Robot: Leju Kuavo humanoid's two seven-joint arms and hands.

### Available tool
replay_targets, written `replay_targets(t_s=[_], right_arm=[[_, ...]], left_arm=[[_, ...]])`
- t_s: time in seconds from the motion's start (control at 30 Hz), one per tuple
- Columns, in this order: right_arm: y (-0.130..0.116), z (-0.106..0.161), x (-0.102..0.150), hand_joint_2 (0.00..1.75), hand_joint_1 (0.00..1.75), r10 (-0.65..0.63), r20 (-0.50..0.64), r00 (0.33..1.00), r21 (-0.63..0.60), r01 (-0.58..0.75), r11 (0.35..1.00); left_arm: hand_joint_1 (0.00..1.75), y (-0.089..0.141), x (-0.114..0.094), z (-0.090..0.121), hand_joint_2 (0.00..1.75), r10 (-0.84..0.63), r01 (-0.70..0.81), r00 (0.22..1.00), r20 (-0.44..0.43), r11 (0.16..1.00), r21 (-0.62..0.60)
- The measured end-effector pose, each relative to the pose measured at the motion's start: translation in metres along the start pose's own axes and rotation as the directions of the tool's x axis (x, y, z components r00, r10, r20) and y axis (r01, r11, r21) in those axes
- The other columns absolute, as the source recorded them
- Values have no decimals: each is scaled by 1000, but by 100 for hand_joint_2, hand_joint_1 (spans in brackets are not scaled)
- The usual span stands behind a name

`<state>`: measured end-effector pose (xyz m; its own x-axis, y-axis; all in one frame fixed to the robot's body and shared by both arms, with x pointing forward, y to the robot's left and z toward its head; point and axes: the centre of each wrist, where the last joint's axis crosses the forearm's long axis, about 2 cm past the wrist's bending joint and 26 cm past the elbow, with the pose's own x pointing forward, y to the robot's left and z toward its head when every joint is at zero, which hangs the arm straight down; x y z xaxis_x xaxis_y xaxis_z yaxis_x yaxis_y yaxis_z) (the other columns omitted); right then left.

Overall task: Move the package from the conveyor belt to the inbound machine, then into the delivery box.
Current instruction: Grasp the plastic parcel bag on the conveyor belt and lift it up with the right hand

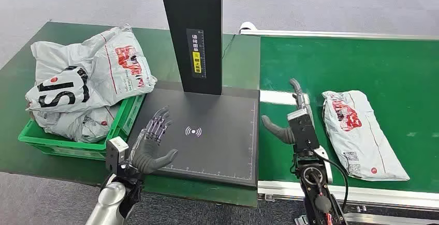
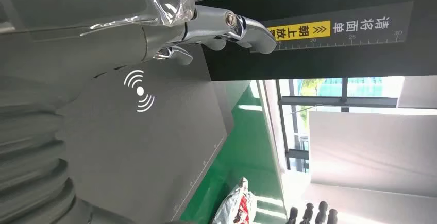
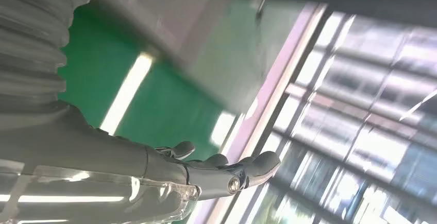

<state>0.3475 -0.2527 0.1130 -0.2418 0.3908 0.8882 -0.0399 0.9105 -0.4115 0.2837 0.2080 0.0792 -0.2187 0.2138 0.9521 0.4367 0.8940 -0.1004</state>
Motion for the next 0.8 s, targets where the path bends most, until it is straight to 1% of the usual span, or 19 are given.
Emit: replay_targets(t_s=[0.1,0.23,0.33,0.43,0.6,0.67,0.7,0.73,0.8], right_arm=[[-11,-7,-4,175,0,46,-31,998,-23,-47,999],[-33,-19,-16,175,0,170,-144,975,-66,-181,981],[-47,-22,-27,175,0,268,-250,930,-74,-295,953],[-61,-20,-41,175,0,348,-355,868,-56,-391,919],[-80,-15,-57,175,0,414,-457,787,-23,-476,879],[-86,-12,-63,175,0,446,-501,742,-7,-519,855],[-89,-10,-65,175,0,466,-530,708,5,-547,837],[-92,-8,-69,175,0,491,-565,663,22,-582,813],[-101,-2,-76,175,0,548,-645,532,81,-665,742]], left_arm=[[0,1,0,0,175,0,0,1000,0,1000,3],[0,3,0,1,175,-1,1,1000,-1,1000,7],[0,7,0,3,175,-1,1,1000,-4,1000,12],[0,10,-1,7,175,-1,1,1000,-10,1000,15],[0,13,-3,10,175,-4,4,1000,-18,1000,16],[0,13,-3,11,175,-4,5,1000,-19,1000,17],[0,13,-4,11,175,-4,5,1000,-19,1000,17],[0,13,-4,11,175,-4,5,1000,-21,1000,18],[0,12,-4,12,175,-5,6,1000,-27,1000,19]])
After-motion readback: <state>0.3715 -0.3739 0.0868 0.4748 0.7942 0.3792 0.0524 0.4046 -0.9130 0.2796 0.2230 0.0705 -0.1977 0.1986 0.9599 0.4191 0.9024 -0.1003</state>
